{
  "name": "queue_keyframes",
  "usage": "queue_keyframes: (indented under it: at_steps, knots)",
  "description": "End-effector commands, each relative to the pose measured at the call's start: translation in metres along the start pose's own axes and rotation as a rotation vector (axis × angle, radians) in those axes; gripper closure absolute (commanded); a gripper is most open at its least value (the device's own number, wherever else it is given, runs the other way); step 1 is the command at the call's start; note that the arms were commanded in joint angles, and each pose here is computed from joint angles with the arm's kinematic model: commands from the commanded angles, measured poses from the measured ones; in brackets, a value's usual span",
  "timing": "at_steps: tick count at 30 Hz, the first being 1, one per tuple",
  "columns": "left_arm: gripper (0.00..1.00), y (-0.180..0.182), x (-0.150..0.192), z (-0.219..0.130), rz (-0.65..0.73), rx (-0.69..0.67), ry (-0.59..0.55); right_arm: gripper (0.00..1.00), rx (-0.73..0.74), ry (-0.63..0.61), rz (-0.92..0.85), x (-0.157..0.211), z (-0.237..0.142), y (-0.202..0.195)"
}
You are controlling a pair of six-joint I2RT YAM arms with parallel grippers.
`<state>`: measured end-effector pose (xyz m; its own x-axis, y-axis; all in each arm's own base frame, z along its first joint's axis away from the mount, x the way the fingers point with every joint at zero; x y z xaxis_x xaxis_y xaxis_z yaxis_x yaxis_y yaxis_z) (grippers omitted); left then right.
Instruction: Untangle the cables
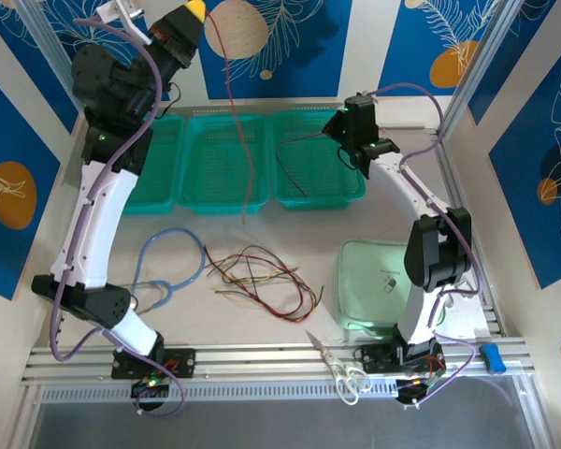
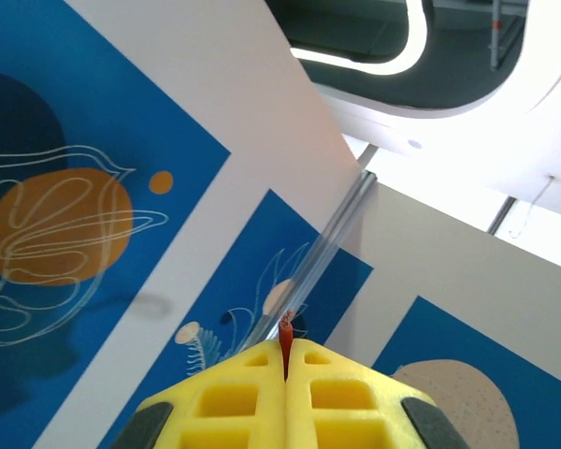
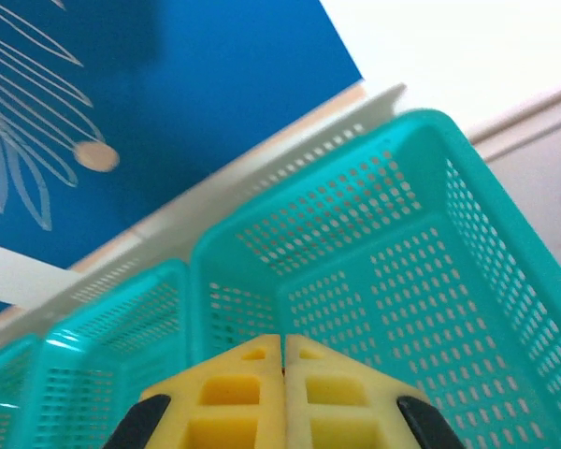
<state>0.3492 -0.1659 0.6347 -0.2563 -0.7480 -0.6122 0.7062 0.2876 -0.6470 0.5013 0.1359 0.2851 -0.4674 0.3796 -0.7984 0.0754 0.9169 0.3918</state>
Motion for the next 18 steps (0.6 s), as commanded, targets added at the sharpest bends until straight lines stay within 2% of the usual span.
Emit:
queue_keyframes:
  at_steps: [1,4,18]
  knots:
    - [1.00,-0.021,0.001,0.007,0.036,0.071,-0.011,1.00,0.160,0.136,-0.108,0.037,0.017,-0.018]
    - [1.00,-0.025,0.008,0.016,0.038,0.085,-0.002,1.00,0.215,0.195,-0.108,0.053,0.027,-0.029]
    - [1.00,-0.026,0.027,0.040,0.043,0.115,-0.007,1.00,0.254,0.361,-0.115,0.098,0.044,-0.050]
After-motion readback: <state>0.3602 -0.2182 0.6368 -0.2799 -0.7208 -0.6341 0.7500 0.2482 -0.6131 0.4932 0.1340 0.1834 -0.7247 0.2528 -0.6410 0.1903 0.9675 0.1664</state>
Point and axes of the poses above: each hand's point on the last joint's axis, 136 mm out from that joint toward the fingers, its own z axis out along the fingers, its own y axis along the line the jaws close on, x = y × z, the point moved 5 cm from there along -z, back along the fingers, and after that the axes turned 10 degrees about -z, right-handed, at the moved point
